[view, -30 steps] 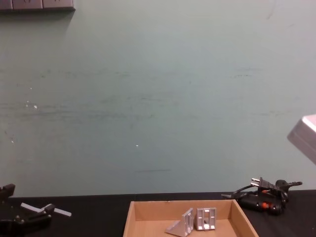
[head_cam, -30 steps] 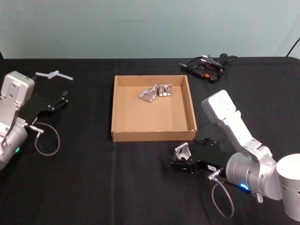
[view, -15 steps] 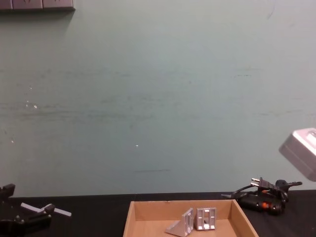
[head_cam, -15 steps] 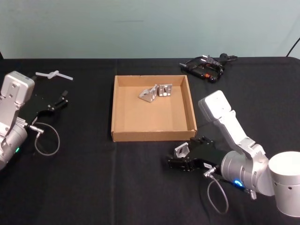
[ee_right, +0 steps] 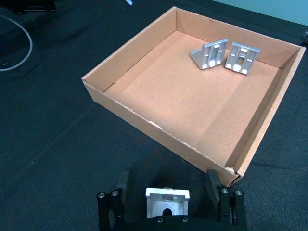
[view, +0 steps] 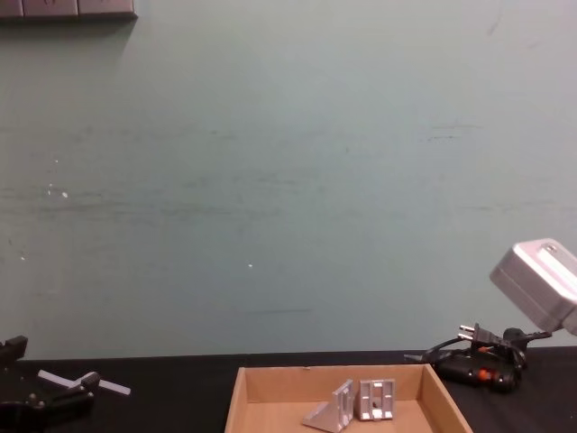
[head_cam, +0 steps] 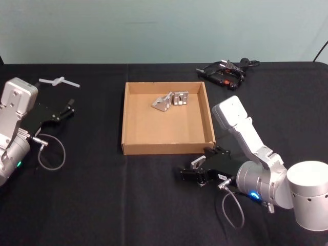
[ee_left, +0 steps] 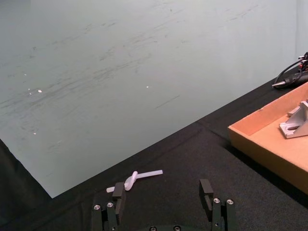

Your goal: Use one hand to pick up the angle iron from the table and place it into the box.

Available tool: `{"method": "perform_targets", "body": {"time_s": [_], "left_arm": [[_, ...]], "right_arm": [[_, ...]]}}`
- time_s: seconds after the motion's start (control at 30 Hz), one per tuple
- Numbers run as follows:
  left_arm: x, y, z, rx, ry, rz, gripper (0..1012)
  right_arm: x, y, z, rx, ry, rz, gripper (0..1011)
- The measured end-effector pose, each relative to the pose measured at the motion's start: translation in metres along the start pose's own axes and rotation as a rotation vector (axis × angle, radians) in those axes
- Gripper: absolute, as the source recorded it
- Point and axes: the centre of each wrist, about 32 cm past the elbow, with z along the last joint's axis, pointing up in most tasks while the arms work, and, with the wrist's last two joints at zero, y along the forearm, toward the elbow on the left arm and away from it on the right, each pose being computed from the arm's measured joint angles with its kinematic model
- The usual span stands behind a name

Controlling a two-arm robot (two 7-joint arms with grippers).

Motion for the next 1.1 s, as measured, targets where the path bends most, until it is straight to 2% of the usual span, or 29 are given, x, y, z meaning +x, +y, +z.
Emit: {"method": "perform_targets", "body": {"time_s": [0.2, 0.3, 0.47, 0.53, 0.57, 0.6, 0.67, 0.87, 1.1], "left_arm": [[0.0, 0.0, 0.0, 0.0, 0.0, 0.0, 1005], [0.0, 0.0, 0.0, 0.0, 0.0, 0.0, 1005], [0.0, 0.0, 0.0, 0.0, 0.0, 0.0, 1005], [0.0, 0.0, 0.0, 0.0, 0.0, 0.0, 1005], [0.0, 0.0, 0.0, 0.0, 0.0, 0.0, 1005], [0.0, 0.0, 0.0, 0.0, 0.0, 0.0, 1005], [0.0, 0.0, 0.0, 0.0, 0.0, 0.0, 1005], [0.0, 0.0, 0.0, 0.0, 0.0, 0.0, 1005], [0.0, 0.0, 0.0, 0.0, 0.0, 0.0, 1005]], "right_arm": [[0.0, -0.0003, 0.0, -0.001, 0.0, 0.0, 1000], [-0.0001, -0.0004, 0.0001, -0.001, 0.0, 0.0, 968], [-0.0002, -0.0006, 0.0001, -0.001, 0.0, 0.0, 815], [-0.0002, -0.0007, 0.0001, -0.001, 0.0, 0.0, 800], [-0.0003, -0.0007, 0.0001, -0.001, 0.0, 0.0, 743], [-0.0002, -0.0008, 0.0001, -0.001, 0.0, 0.0, 743], [-0.0003, -0.0008, 0.0, -0.002, 0.0, 0.0, 650], [-0.0003, -0.0009, 0.0002, -0.002, 0.0, 0.0, 471], [-0.0005, -0.0012, 0.0004, -0.001, -0.001, 0.0, 456]]}}
